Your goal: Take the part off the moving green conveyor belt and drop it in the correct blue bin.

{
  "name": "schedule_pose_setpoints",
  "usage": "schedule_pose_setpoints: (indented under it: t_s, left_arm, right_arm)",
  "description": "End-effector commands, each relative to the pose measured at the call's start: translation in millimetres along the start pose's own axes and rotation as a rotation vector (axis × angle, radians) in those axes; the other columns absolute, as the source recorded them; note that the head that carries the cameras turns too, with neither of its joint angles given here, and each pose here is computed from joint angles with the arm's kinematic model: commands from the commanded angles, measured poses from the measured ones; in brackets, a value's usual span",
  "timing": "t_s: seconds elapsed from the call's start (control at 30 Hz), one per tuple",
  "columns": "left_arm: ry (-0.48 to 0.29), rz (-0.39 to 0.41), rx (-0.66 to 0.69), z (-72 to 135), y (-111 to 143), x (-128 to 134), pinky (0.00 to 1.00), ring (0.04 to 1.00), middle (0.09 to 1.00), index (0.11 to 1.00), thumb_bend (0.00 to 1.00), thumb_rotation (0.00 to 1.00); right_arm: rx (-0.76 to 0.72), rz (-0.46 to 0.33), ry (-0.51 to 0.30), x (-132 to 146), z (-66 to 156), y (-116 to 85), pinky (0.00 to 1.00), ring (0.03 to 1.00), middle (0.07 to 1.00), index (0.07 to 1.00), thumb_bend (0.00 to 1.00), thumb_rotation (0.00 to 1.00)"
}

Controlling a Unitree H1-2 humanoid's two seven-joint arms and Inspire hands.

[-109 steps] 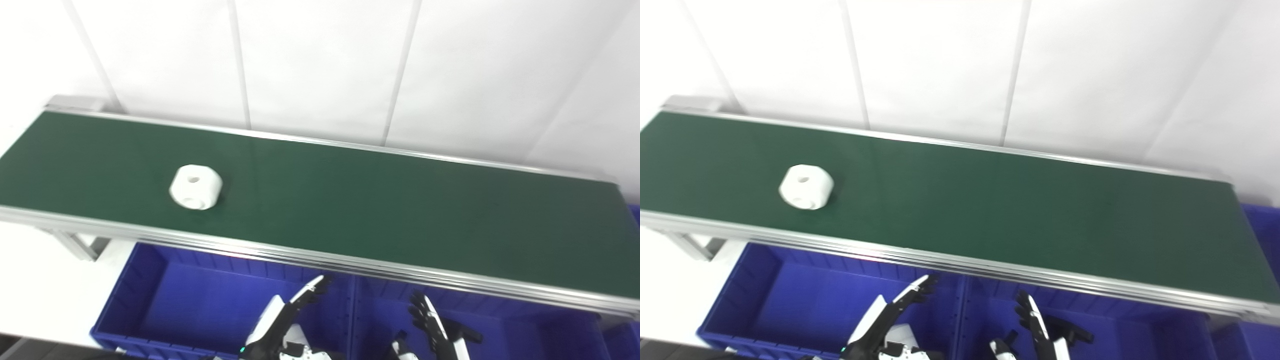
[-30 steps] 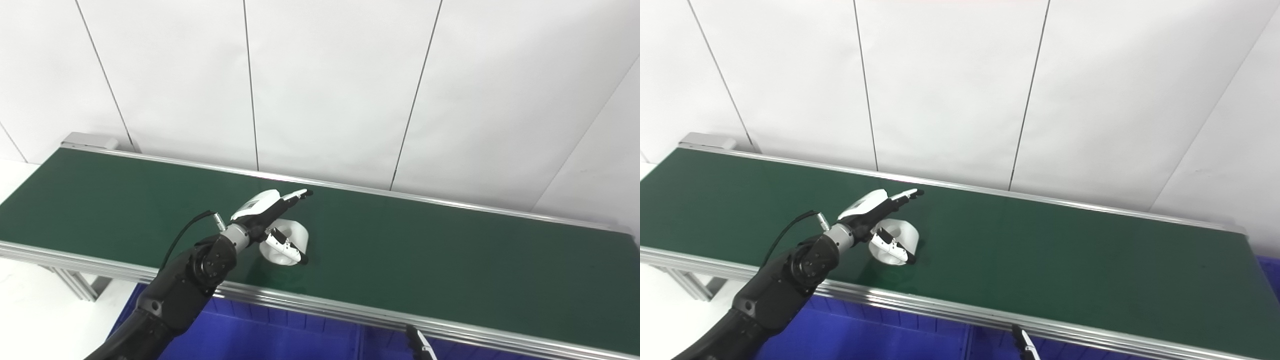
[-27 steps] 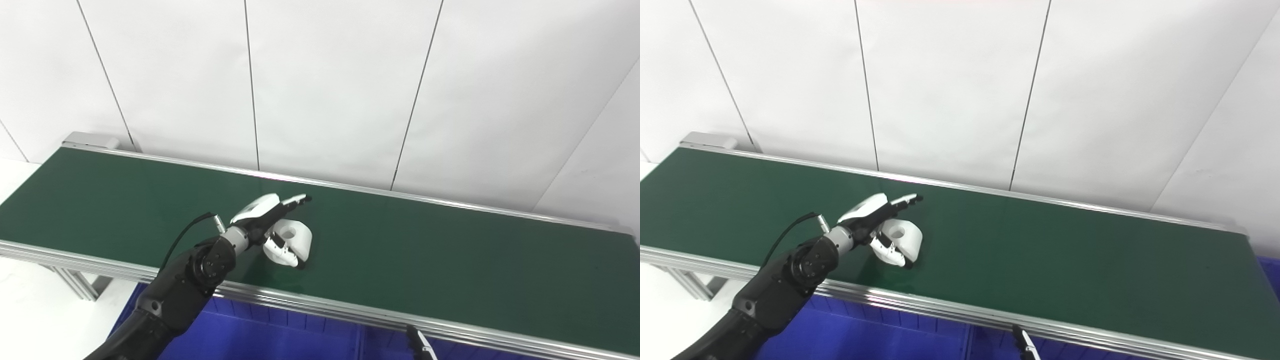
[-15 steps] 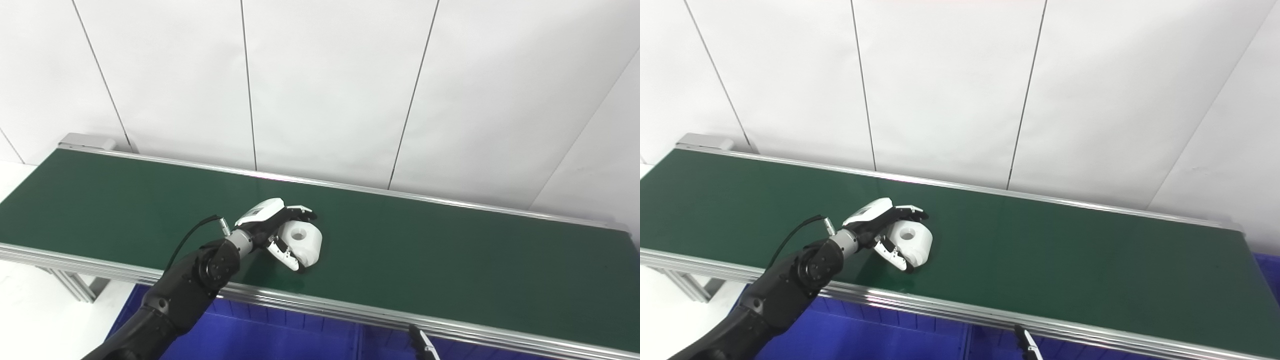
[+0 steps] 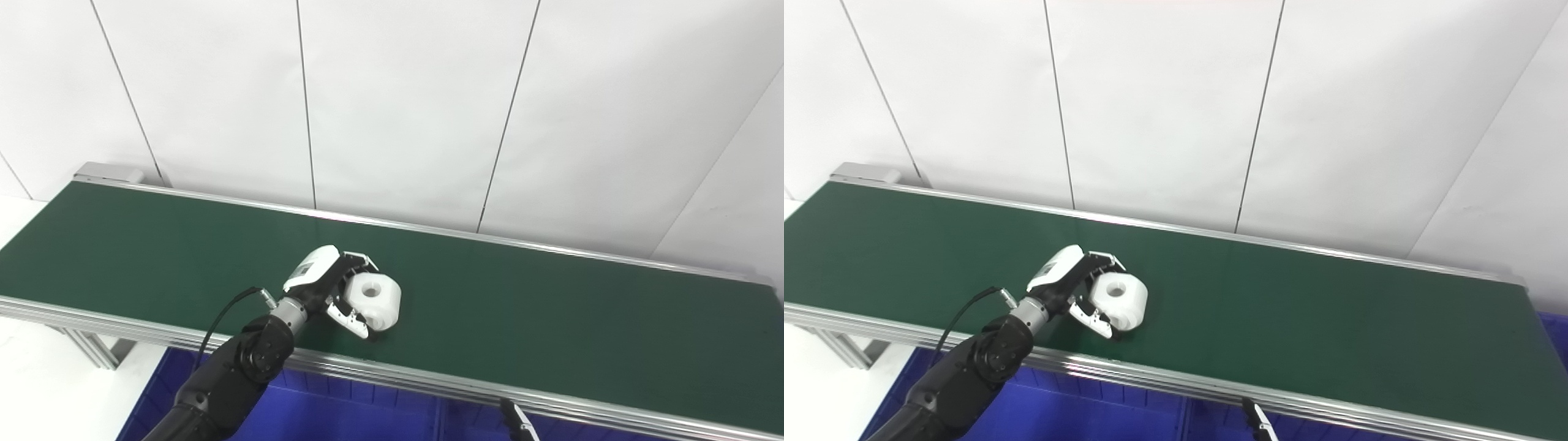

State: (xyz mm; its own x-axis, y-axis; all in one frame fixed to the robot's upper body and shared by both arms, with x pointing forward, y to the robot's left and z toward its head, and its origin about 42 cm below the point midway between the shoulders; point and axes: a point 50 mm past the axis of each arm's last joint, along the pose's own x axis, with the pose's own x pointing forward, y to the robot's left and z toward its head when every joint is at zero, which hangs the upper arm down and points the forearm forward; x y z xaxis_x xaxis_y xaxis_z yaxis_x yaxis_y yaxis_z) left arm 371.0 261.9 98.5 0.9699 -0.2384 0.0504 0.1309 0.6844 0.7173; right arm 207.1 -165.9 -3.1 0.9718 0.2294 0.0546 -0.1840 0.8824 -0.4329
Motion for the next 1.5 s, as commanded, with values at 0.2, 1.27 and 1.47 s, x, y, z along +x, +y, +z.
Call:
schedule_pose_setpoints:
  t_s: [0.2, 1.27, 1.47]
  left_arm:
    - [-0.184, 0.137, -0.107, 34.2, 26.1, -39.1, 0.45, 0.421, 0.5, 0.528, 0.5, 0.0]
    - [0.083, 0.014, 0.13, -67.3, -44.5, -181.5, 0.42, 0.402, 0.509, 0.533, 0.5, 0.0]
    - [0.191, -0.043, 0.062, -73.6, -49.8, -184.4, 0.69, 0.749, 0.779, 0.723, 0.57, 0.16]
  right_arm:
    - [0.042, -0.026, -0.124, 8.4, 24.6, -7.8, 0.83, 0.861, 0.885, 0.904, 0.66, 0.74]
    - [0.057, -0.039, -0.138, 11.0, 42.7, -7.5, 0.8, 0.846, 0.868, 0.883, 0.65, 0.72]
    - [0.065, -0.038, -0.132, 9.5, 43.2, -6.4, 0.81, 0.851, 0.871, 0.886, 0.65, 0.71]
